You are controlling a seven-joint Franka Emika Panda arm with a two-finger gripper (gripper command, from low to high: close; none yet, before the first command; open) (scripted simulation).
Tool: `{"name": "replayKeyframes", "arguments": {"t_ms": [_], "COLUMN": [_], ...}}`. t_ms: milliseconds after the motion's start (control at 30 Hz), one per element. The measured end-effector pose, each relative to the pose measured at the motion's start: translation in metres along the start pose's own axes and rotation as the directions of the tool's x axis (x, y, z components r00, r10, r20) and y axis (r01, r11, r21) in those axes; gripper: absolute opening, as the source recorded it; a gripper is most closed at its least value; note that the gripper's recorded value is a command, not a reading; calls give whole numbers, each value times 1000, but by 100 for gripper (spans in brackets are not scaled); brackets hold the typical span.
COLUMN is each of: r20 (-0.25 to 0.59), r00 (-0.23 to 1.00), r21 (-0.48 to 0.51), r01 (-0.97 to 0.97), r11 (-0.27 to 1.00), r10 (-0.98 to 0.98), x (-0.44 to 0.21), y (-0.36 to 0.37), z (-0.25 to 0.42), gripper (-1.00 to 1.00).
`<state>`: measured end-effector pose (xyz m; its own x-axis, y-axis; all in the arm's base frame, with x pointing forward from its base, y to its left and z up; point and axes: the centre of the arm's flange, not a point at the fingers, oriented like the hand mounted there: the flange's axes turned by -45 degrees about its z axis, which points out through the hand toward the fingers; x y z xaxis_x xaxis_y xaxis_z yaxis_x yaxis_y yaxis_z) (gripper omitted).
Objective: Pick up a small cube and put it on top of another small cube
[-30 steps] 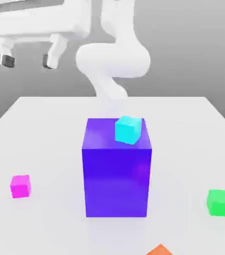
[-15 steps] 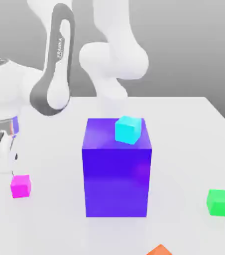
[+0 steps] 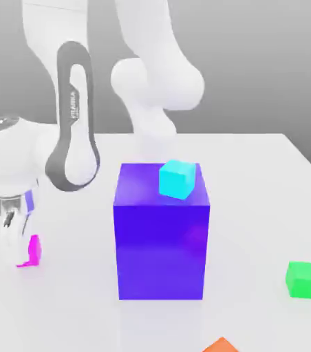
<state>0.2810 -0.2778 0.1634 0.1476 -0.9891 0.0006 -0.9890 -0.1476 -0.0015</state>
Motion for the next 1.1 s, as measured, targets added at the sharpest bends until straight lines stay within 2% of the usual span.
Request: {"name": "replayKeyframes", "arguments": {"t_ms": [100, 200, 333, 533, 733, 900, 1067, 1100], "r20": [-6, -25, -46, -52, -31, -5, 0, 0], "r00": [999, 976, 883, 733, 607, 509, 499, 498], "r21": [2, 15, 40, 72, 68, 18, 4, 3], "r01": [33, 219, 469, 680, 794, 861, 866, 867], "r11": [999, 976, 882, 729, 604, 509, 499, 498], "r10": [-33, -218, -467, -679, -794, -861, -866, -867], "x": [0, -26, -102, -241, -393, -534, -557, -557], "y": [-9, -78, -174, -242, -235, -170, -155, -154], "z": [-25, -34, -44, -60, -74, -72, -26, -18], "gripper": [-100, -100, -100, -100, -100, -100, -100, 100]}}
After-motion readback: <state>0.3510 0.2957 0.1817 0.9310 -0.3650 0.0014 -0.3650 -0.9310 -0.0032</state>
